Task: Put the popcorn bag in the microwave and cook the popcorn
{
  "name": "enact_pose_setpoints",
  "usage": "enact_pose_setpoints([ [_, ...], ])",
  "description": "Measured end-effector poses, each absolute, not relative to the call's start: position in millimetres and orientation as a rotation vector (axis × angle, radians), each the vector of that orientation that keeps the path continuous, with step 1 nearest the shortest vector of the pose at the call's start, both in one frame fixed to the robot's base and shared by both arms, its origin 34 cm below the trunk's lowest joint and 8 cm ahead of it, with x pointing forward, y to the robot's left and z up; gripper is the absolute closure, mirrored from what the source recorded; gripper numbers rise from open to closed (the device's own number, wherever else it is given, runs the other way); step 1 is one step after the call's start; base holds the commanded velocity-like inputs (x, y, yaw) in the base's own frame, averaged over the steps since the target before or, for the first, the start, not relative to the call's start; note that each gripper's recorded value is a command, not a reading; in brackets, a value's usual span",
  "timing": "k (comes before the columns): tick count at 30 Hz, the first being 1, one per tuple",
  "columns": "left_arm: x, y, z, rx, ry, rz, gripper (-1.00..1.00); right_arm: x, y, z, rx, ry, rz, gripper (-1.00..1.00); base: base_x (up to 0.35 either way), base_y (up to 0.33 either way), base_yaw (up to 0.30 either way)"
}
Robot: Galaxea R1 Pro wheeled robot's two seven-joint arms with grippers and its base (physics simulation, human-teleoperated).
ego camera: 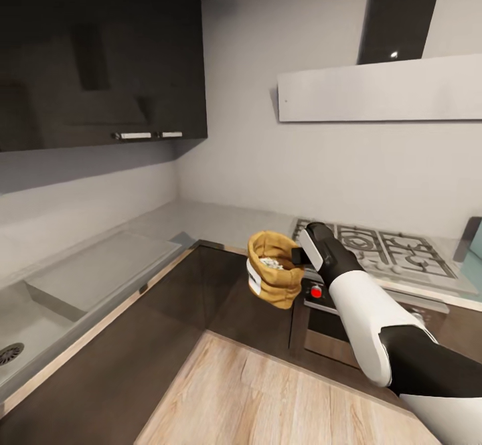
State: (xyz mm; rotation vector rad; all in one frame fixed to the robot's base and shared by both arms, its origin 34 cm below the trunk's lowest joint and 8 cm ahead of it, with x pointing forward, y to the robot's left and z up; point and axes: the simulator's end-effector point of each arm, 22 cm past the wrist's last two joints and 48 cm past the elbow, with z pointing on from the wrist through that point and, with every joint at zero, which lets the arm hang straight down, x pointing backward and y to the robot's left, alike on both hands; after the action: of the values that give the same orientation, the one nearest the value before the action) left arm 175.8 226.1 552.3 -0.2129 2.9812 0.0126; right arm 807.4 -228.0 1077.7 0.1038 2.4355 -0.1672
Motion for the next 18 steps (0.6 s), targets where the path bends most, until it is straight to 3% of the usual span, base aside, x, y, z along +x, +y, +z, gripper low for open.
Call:
enact_pose_setpoints([
  [18, 179.1, 232.8, 543.8, -0.225, 2.974, 0.027, -1.00, 794.8, -197.6, 1056.2, 0.054, 2.467, -0.141, 1.00, 0.000, 0.000, 0.000],
])
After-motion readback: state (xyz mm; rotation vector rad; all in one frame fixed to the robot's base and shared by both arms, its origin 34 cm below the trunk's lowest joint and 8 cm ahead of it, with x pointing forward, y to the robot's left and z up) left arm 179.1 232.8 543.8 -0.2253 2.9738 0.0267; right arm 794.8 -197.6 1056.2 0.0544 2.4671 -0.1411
